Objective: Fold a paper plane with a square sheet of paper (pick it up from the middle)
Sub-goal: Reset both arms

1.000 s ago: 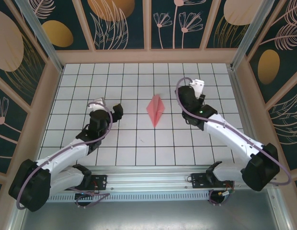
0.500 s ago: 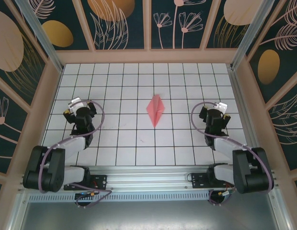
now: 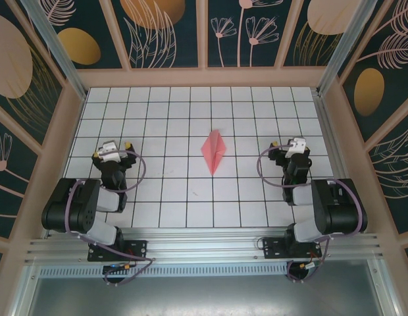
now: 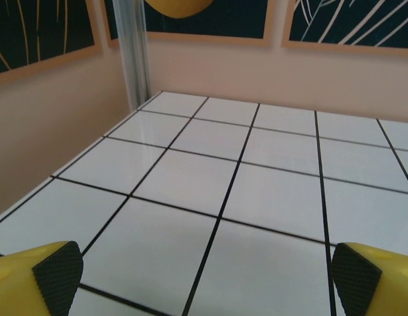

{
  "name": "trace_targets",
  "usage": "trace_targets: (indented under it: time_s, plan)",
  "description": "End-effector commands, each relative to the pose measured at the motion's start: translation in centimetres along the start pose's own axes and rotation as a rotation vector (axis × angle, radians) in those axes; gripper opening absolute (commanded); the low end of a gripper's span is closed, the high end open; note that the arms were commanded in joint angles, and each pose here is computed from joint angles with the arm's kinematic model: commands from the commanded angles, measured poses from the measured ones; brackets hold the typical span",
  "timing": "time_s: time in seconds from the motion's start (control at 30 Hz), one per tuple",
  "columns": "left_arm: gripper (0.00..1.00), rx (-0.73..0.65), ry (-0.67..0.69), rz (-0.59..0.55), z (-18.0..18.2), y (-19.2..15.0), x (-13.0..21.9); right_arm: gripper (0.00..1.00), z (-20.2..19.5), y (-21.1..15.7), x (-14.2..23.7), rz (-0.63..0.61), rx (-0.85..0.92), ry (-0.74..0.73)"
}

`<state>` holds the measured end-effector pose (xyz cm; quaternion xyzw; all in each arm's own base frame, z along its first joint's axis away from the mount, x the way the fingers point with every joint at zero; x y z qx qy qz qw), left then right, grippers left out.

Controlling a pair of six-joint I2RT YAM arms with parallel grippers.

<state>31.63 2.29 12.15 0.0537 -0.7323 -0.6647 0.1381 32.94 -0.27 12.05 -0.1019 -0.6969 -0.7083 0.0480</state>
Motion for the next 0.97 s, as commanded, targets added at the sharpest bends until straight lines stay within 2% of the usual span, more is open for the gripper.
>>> trace_targets:
  time_s: [0.0, 0.07, 0.1, 0.17, 0.3, 0.47, 0.93]
  plan:
    - [0.98, 0.043, 0.005, -0.142, 0.1, 2.7, 0.0, 0.94, 0.6, 1.6, 0.2, -0.096, -0.005, 0.071]
    - [0.98, 0.049, 0.031, -0.097, 0.2, 2.5, -0.8, 0.95, -0.1, 1.0, -0.4, -0.1, -0.034, 0.068]
    - [0.98, 0.048, 0.034, -0.116, 0.3, 2.6, -0.6, 0.95, -0.3, 0.5, -0.6, -0.058, -0.048, 0.072]
    - [0.99, 0.049, 0.033, -0.111, 0.3, 2.6, -0.5, 0.99, -0.5, 0.7, -0.7, -0.066, -0.055, 0.068]
    - [0.99, 0.037, 0.009, -0.114, 0.0, 2.6, -0.5, 0.99, -0.5, 0.7, -0.7, -0.063, -0.054, 0.067]
    - [0.99, -0.004, -0.091, -0.103, -1.4, 2.4, -0.4, 0.99, -0.5, 0.8, -0.7, -0.063, -0.054, 0.068]
    - [0.99, -0.003, -0.088, -0.106, -1.3, 2.4, -0.3, 0.99, -0.5, 0.7, -0.7, -0.06, -0.055, 0.067]
Point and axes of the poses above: each hand's point on the last joint's axis, 136 mm out from that joint toward the fingers, its own x axis back along the fingers, its own z axis along the line the jaws close on, y = z × x, the point moved 4 cm from there along x, back along the fingers, and after that the axes turned 2 degrees about x, right-handed, at the moved point
